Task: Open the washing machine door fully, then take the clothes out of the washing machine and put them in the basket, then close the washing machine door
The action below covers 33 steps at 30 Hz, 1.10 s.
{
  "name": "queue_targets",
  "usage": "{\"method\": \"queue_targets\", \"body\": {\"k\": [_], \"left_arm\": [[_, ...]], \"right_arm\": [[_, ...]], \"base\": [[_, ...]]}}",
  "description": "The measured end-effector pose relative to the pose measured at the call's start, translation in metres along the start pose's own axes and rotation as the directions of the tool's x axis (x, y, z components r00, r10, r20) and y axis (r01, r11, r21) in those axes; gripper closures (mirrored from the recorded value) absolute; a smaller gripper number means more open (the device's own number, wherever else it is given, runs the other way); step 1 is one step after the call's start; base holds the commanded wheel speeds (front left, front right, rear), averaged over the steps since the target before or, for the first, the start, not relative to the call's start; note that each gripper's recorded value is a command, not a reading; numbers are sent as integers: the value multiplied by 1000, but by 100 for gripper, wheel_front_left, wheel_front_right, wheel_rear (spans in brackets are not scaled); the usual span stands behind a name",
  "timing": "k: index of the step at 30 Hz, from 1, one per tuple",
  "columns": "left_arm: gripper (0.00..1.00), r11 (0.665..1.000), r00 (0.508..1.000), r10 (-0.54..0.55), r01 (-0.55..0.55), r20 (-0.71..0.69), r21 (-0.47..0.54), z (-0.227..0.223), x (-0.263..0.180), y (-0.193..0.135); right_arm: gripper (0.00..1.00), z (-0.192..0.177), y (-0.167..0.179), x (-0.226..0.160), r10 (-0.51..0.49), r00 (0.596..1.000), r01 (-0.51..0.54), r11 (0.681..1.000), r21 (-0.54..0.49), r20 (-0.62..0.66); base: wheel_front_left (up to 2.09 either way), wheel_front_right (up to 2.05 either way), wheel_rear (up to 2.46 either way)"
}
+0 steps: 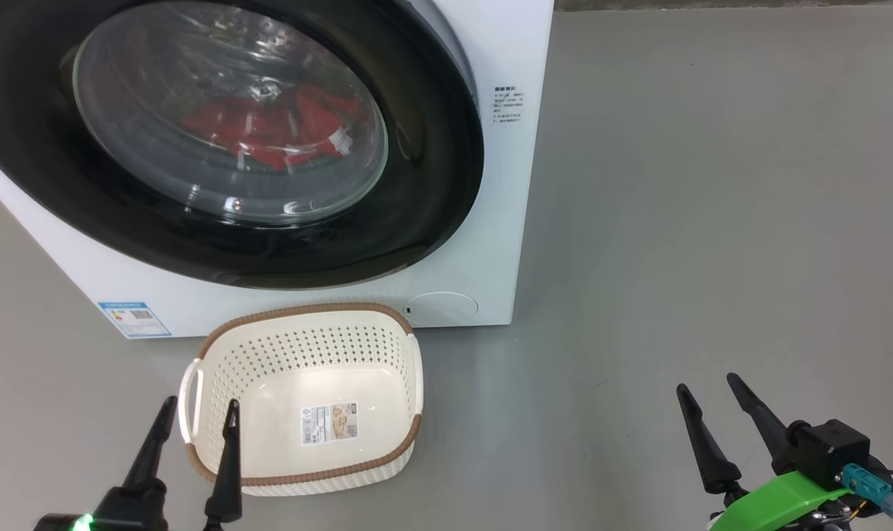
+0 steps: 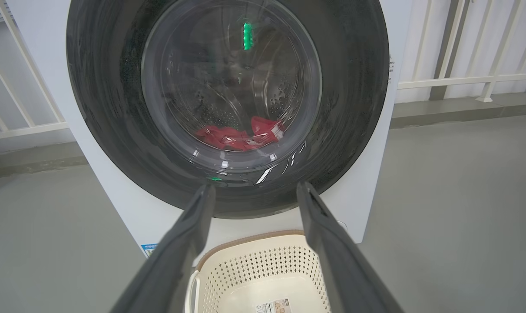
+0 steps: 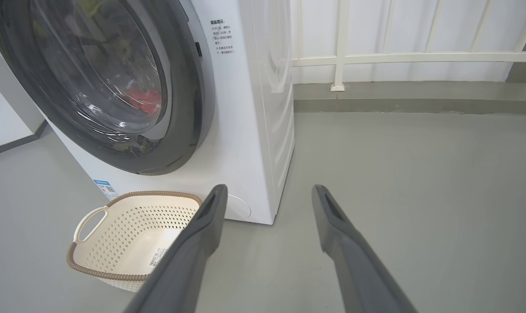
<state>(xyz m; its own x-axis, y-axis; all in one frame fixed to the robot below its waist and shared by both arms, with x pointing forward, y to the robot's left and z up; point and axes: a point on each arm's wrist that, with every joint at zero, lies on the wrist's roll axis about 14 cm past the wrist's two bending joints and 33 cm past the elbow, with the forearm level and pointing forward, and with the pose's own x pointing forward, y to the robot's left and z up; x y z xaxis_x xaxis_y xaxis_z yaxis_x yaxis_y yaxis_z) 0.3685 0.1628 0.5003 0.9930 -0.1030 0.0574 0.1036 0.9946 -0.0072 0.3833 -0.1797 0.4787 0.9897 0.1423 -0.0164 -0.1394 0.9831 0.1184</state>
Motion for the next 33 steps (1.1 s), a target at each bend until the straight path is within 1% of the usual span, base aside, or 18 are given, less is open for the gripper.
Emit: {"method": "queue_targets", "body": {"k": [9,10,11,12,17,21,23,27,30,33], "left_arm": [[0,1000,1000,7,-7,5,-5,1,-1,1],[0,1000,1000,8,-8,4,-6,1,-1,1],[0,1000,1000,8,-8,3,-6,1,-1,1],[0,1000,1000,9,-9,1,-6,0,-1,1],[0,1000,1000,2,-3,-10,-10,-3,0,0],[0,1000,1000,0,-1,-22,-16,-8,1,-1],[0,1000,1000,1,-1,-24,-22,-9,2,-2],[0,1000,1000,0,0,-15,-30,-7,8,-2],[0,999,1000,-2,1,-10,-34,-5,13,-3],[0,999,1000,-3,2,-13,-50,-7,16,-5]], "right_arm": [[0,5,2,1,3,1000,-3,1000,3,18],[48,6,3,2,5,1000,-5,1000,6,22],[68,7,3,2,6,1000,-6,1000,11,23],[100,7,4,3,6,1000,-6,1000,22,26],[100,14,10,10,13,999,-17,996,83,52],[100,39,17,33,31,991,-48,991,127,131],[100,57,23,47,37,982,-71,980,184,184],[100,88,36,74,60,961,-138,949,283,270],[100,111,41,95,84,943,-183,939,290,323],[100,125,49,116,108,931,-226,920,319,347]], "base": [[0,0,0],[0,0,0],[0,0,0],[0,0,0],[0,0,0],[0,0,0],[0,0,0],[0,0,0],[0,0,0],[0,0,0]]}}
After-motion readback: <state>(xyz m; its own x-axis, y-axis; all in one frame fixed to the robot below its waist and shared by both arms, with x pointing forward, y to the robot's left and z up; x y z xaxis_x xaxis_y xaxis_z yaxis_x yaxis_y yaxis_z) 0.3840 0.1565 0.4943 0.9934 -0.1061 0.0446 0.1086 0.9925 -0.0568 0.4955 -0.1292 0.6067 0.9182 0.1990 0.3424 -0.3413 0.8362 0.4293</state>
